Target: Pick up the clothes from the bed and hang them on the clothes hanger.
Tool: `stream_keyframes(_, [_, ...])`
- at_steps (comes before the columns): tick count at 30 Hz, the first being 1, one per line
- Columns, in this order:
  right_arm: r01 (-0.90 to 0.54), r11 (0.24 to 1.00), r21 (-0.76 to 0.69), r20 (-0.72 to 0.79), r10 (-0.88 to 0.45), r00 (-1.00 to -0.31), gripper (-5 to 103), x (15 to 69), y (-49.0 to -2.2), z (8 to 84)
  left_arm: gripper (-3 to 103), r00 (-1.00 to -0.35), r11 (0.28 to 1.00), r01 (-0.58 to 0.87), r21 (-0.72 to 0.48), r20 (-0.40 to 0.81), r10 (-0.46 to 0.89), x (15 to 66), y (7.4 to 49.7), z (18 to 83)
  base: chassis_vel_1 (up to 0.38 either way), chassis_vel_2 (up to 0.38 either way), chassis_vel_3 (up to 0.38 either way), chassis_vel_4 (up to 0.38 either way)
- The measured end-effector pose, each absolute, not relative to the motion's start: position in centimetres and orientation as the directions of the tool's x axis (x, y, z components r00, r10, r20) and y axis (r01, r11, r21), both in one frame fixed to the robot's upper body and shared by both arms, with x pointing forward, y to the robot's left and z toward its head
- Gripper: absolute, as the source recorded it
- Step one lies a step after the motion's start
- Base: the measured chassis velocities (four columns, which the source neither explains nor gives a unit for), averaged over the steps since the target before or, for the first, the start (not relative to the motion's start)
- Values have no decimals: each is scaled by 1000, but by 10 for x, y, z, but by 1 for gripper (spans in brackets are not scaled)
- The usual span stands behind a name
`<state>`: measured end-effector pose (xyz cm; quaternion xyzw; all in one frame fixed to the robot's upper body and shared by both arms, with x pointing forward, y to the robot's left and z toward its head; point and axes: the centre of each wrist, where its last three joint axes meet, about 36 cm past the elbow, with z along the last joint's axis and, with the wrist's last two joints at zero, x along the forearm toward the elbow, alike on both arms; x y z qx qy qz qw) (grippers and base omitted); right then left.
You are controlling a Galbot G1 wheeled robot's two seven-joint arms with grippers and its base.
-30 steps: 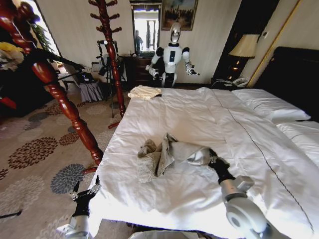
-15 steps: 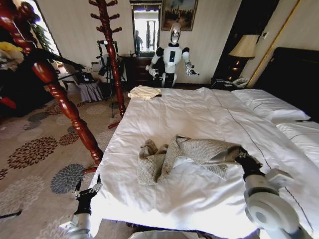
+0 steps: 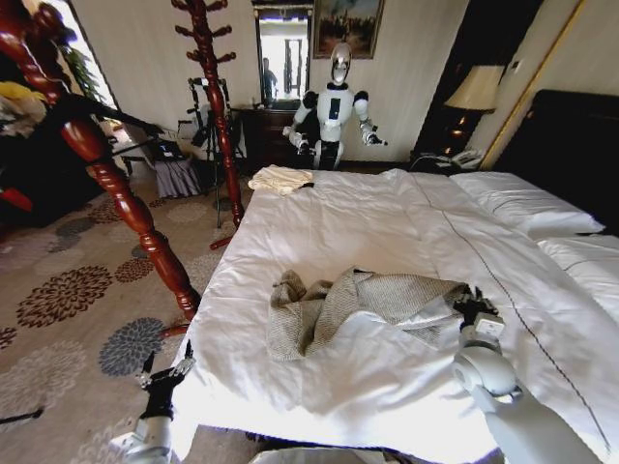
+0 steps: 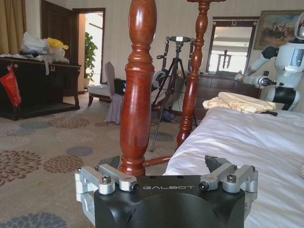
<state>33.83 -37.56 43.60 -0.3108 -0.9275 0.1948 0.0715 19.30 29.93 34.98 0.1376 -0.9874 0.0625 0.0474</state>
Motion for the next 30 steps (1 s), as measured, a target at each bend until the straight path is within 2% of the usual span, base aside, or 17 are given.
stream_keyframes(2, [528,725,-442,60,612,-789,42,321,-359,430,100,-958,955,-275,-110,111,-263,193,297,349,0,0,0,0])
stream_keyframes(3, [528,725,-442,60,612,-789,42,321,-359,430,100,-958,955,-275,-110,111,-263,193,297,349,0,0,0,0])
stream_keyframes(5, [495,767,-408,107,579,-808,52,310,-341,431,100,-960,956,-270,-111,111,-258,193,293,349,0,0,0,0])
stream_keyframes(6, [433,831,-349,136,502,-854,58,299,-321,431,100,-961,958,-265,-111,109,-253,194,290,351,0,0,0,0])
stream_keyframes(7, [388,863,-323,144,450,-881,63,292,-310,429,100,-962,958,-263,-111,109,-251,193,289,351,0,0,0,0])
stream_keyframes(8, [333,891,-309,145,390,-909,63,286,-300,425,100,-962,959,-262,-110,109,-250,193,288,352,0,0,0,0])
stream_keyframes(9, [333,891,-309,145,390,-909,63,286,-300,425,100,-962,959,-262,-110,109,-250,193,288,352,0,0,0,0])
stream_keyframes(11, [225,911,-347,125,283,-951,74,276,-290,407,100,-962,959,-262,-106,107,-251,192,289,354,0,0,0,0])
stream_keyframes(13, [149,890,-432,103,213,-972,85,269,-292,386,100,-962,959,-263,-101,105,-253,190,290,356,0,0,0,0])
stream_keyframes(15, [107,870,-481,103,178,-979,85,263,-295,374,100,-962,959,-264,-99,103,-254,190,291,357,0,0,0,0])
stream_keyframes(18, [6,824,-566,142,105,-984,99,244,-300,348,100,-961,959,-268,-93,101,-258,188,294,360,0,0,0,0])
stream_keyframes(23, [-62,779,-624,185,69,-980,100,239,-308,326,100,-961,959,-267,-95,102,-257,187,292,360,0,0,0,0])
stream_keyframes(30, [-111,753,-649,227,52,-973,100,242,-314,323,100,-961,960,-265,-93,105,-256,187,289,360,0,0,0,0])
